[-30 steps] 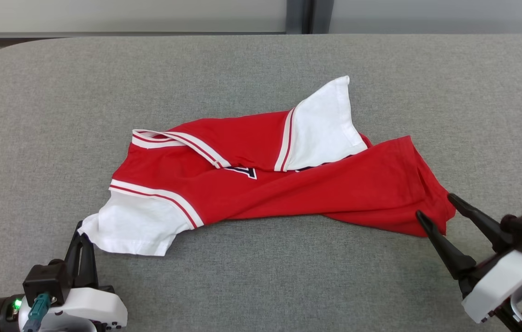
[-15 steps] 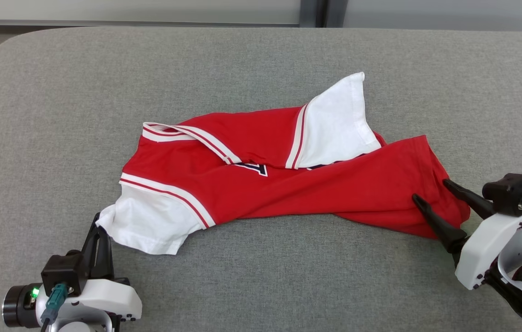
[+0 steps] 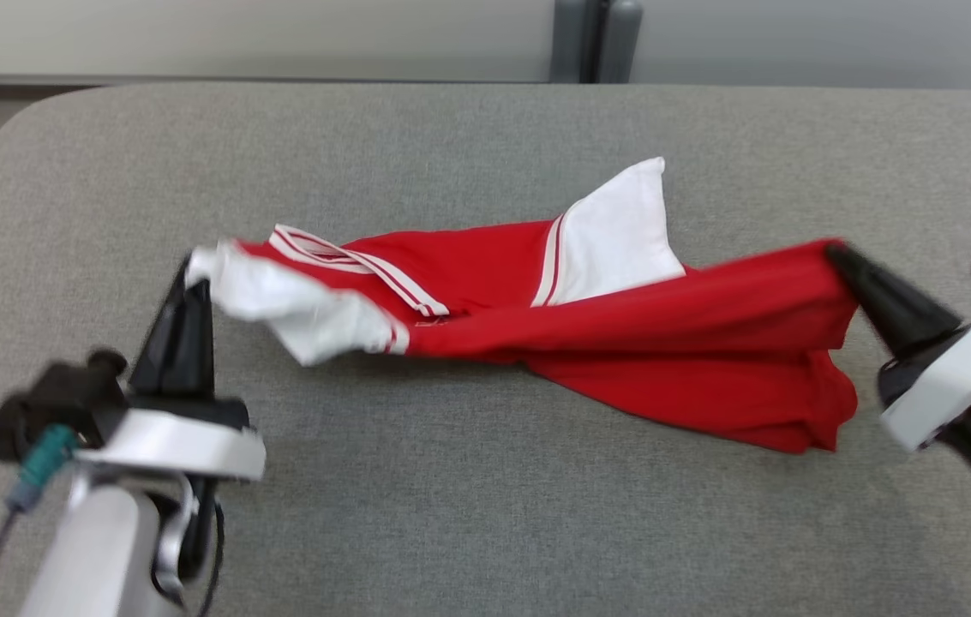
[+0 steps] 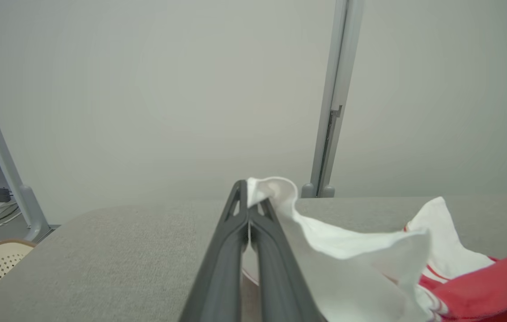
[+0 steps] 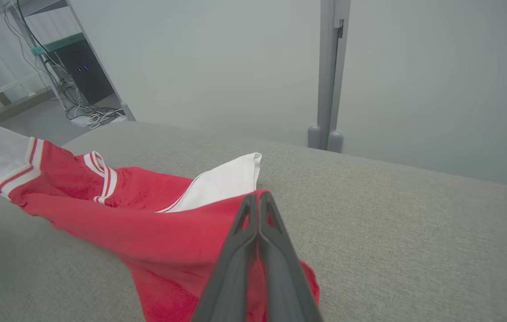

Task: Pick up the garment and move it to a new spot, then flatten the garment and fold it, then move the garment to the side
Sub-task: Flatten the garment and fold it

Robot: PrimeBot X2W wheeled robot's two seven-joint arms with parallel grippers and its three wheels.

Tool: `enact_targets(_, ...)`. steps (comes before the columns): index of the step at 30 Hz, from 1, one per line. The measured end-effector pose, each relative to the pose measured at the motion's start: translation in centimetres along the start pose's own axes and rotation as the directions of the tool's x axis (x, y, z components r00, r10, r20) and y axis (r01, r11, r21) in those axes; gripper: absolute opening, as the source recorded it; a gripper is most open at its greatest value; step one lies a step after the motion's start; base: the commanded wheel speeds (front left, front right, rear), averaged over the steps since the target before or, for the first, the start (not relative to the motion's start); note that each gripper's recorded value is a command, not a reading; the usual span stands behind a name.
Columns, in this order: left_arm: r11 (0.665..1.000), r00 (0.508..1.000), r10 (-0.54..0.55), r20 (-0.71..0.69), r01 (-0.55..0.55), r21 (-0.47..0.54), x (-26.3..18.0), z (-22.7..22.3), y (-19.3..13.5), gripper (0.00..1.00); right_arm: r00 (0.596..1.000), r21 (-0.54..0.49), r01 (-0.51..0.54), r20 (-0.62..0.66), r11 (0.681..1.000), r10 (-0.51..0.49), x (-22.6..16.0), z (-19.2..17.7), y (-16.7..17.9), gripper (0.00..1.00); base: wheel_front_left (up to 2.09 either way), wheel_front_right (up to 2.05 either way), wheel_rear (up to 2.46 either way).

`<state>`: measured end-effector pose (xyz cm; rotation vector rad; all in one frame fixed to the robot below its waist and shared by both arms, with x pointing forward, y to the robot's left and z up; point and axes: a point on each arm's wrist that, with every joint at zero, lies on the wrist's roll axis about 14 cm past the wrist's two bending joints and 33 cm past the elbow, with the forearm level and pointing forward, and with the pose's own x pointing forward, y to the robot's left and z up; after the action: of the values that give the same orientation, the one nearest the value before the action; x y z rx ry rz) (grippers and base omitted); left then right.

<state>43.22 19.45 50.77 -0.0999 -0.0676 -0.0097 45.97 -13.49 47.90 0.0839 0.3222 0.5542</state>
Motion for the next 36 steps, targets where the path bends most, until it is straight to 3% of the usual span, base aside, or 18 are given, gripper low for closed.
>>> enact_targets(6, 0.979, 0.970, -0.182, 0.163, 0.194, -0.065, 4.1, 9.6, -4.1, 0.00, 0.979, -0.001, 0.077, 0.187, 0.997, -0.075, -3.2, 8.3, -3.3, 0.00, 0.00, 0.00, 0.00)
enact_targets(14, 0.903, 0.909, -0.387, 0.158, 0.408, -0.137, 8.1, 17.1, -10.7, 0.00, 0.930, 0.004, 0.159, 0.336, 0.987, -0.151, -7.4, 17.4, -6.6, 0.00, 0.00, 0.00, 0.00)
enact_targets(18, 0.885, 0.896, -0.423, 0.137, 0.441, -0.148, 11.6, 19.2, -12.1, 0.00, 0.922, -0.092, 0.218, 0.345, 0.972, -0.174, -6.3, 20.1, -8.2, 0.00, 0.00, 0.00, 0.00)
enact_targets(23, 0.879, 0.882, -0.442, 0.163, 0.462, -0.120, 17.2, 21.6, -13.8, 0.00, 0.886, -0.134, 0.287, 0.415, 0.949, -0.209, -3.0, 23.9, -10.7, 0.00, 0.00, 0.00, 0.00)
enact_targets(25, 0.886, 0.878, -0.436, 0.199, 0.457, -0.078, 19.5, 22.4, -14.2, 0.00, 0.857, -0.154, 0.334, 0.460, 0.930, -0.232, -1.8, 25.4, -12.2, 0.00, 0.00, 0.00, 0.00)
enact_targets(28, 0.892, 0.857, -0.426, 0.290, 0.451, -0.019, 22.7, 23.6, -15.1, 0.00, 0.784, -0.138, 0.404, 0.563, 0.904, -0.264, -0.3, 27.6, -14.8, 0.00, 0.00, 0.00, 0.00)
enact_targets(33, 0.895, 0.781, -0.403, 0.477, 0.445, 0.028, 26.4, 24.7, -16.4, 0.00, 0.685, -0.172, 0.525, 0.667, 0.833, -0.294, 1.3, 29.8, -18.7, 0.00, 0.00, 0.00, 0.00)
enact_targets(36, 0.891, 0.730, -0.388, 0.562, 0.454, 0.024, 27.8, 24.2, -16.6, 0.00, 0.648, -0.172, 0.540, 0.710, 0.824, -0.276, 2.5, 30.9, -19.4, 0.00, 0.00, 0.00, 0.00)
